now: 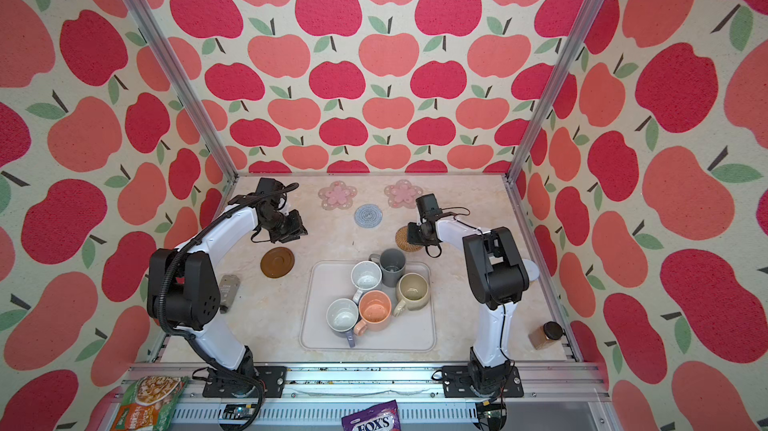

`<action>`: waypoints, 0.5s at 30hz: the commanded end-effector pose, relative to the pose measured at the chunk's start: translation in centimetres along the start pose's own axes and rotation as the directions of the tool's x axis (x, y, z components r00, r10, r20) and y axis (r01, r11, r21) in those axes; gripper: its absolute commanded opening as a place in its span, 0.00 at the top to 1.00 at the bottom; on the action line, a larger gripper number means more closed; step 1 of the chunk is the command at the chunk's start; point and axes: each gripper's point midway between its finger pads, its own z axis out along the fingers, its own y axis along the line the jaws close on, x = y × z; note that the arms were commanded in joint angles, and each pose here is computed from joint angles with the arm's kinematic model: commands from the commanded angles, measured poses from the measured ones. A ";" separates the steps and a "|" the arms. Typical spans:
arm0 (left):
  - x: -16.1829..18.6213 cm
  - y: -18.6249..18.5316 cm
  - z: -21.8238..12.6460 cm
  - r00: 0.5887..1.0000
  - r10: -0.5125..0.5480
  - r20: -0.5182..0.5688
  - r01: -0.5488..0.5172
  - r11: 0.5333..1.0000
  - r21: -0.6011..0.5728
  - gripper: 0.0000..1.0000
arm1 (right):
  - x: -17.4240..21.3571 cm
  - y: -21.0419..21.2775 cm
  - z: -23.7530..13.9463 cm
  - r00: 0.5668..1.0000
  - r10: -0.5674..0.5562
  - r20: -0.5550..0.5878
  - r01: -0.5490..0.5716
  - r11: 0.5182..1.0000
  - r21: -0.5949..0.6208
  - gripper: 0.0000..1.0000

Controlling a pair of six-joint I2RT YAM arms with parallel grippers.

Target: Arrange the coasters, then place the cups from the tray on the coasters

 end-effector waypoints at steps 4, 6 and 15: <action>1.7 1.8 0.0 0.999 -0.016 -0.030 0.014 0.998 -0.061 0.68 | 0.0 0.4 -1.5 1.000 0.028 -0.006 -0.029 0.999 -0.037 0.77; 1.9 2.3 0.2 0.999 -0.028 -0.027 0.026 0.997 -0.070 0.68 | -0.7 1.6 -2.4 0.998 0.061 0.016 -0.059 0.993 -0.097 0.74; 2.8 4.2 0.4 0.996 -0.086 -0.011 0.084 0.993 -0.088 0.69 | -3.9 3.0 -6.9 0.984 0.100 0.146 -0.079 0.986 -0.146 0.65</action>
